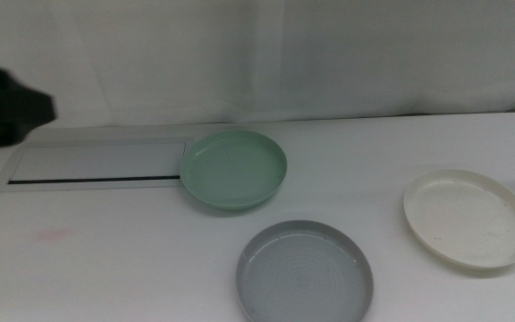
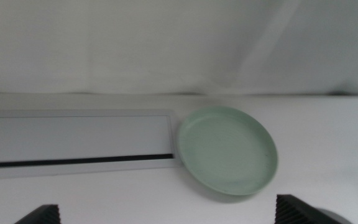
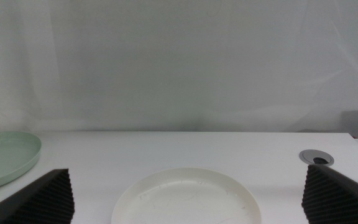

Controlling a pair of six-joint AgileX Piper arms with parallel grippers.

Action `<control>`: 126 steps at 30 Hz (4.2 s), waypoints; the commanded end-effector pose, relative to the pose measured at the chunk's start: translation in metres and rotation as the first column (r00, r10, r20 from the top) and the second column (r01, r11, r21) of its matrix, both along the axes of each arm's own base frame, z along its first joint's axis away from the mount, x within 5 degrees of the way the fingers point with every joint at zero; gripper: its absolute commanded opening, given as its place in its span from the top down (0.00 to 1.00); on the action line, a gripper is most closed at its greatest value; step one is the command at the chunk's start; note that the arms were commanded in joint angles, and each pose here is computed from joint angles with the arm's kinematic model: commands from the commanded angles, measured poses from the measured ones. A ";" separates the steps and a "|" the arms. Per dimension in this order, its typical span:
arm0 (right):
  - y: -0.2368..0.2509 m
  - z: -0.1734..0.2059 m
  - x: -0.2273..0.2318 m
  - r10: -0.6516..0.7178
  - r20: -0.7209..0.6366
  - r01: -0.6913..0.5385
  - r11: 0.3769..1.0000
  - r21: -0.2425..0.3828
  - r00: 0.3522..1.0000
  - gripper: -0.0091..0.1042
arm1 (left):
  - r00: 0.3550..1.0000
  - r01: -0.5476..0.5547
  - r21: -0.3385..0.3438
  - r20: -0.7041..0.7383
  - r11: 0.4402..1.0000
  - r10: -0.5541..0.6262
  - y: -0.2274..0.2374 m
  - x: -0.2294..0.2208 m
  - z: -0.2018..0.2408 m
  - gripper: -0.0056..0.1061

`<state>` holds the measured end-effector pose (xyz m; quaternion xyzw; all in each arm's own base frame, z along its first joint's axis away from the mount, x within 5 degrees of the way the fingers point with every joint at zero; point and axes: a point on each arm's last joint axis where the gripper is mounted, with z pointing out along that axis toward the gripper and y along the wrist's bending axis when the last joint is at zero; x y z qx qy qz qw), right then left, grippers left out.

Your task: Stack the three bowls on top of each other.

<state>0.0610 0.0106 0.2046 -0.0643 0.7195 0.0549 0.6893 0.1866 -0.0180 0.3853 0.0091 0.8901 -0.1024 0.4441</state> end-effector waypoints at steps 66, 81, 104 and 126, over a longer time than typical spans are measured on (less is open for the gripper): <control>0.000 -0.007 0.000 -0.003 -0.021 0.003 1.000 -0.008 1.000 0.01 | 0.674 -0.183 0.109 -0.709 0.977 0.205 -0.132 0.252 -0.262 0.88; 0.000 -0.007 0.000 -0.003 -0.021 0.003 1.000 -0.008 1.000 0.01 | 0.854 -0.119 0.001 -0.510 0.993 0.103 -0.134 0.260 -0.180 0.98; 0.000 -0.007 0.000 -0.003 -0.021 0.003 1.000 -0.008 1.000 0.01 | 0.874 0.341 0.107 -0.402 0.934 -0.273 -0.168 0.134 -0.050 0.98; 0.000 -0.007 0.000 -0.003 -0.021 0.003 1.000 -0.008 1.000 0.01 | 0.851 0.286 -0.013 -0.455 0.958 -0.261 -0.173 0.085 -0.173 0.98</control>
